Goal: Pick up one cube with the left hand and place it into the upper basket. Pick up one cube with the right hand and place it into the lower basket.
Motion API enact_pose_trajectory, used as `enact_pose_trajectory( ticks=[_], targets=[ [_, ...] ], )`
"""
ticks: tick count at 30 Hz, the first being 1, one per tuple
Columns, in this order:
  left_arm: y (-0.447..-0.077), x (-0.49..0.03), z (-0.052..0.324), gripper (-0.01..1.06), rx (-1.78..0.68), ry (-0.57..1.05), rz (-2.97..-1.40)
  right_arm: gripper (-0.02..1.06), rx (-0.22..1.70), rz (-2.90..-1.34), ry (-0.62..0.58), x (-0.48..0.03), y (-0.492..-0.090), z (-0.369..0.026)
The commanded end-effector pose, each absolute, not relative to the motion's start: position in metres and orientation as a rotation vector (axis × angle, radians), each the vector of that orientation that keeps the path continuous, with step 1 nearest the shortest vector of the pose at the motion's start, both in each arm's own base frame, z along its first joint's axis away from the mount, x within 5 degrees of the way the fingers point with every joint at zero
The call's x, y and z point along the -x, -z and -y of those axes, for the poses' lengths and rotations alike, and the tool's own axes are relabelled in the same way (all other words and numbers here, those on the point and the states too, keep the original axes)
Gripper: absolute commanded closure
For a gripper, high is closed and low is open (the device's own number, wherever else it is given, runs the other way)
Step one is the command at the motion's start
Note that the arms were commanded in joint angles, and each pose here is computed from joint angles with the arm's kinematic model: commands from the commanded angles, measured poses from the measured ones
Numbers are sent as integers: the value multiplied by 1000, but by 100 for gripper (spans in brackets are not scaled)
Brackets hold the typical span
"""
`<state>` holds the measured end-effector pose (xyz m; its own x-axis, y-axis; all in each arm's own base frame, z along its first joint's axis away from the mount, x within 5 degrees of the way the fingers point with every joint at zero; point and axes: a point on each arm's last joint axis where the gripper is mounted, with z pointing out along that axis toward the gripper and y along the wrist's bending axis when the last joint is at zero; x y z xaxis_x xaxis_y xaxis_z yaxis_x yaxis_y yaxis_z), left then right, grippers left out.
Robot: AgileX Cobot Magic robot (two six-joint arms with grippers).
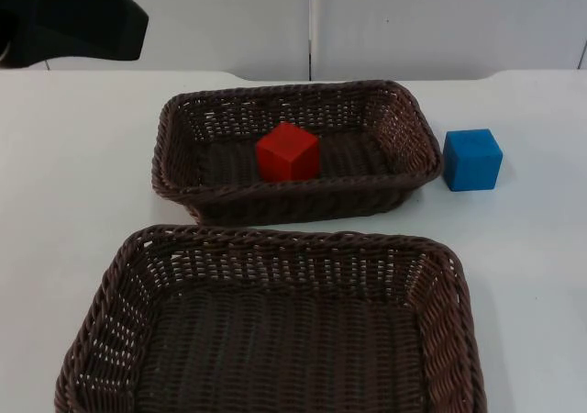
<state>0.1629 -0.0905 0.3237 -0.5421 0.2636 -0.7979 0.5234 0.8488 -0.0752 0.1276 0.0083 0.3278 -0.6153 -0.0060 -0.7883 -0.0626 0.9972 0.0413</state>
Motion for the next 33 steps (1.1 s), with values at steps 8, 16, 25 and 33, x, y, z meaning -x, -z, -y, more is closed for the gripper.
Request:
enact_pose_trajectory(
  ticks=[8,16,25,33],
  targets=[
    [-323,-161,90,0,-556,402,-2169,-1,16,-2347,-120,-188,-318,-11],
    [-323,-161,90,0,-556,402,-2169,-1,24,-2467,-220,-249,-297,-20],
    [-323,-161,90,0,-558,398,-2168,-1,11,-2557,-251,-294,-271,-22],
    [-323,-161,90,0,-558,398,-2168,-1,5,-2622,-272,-325,-246,-24]
  ],
)
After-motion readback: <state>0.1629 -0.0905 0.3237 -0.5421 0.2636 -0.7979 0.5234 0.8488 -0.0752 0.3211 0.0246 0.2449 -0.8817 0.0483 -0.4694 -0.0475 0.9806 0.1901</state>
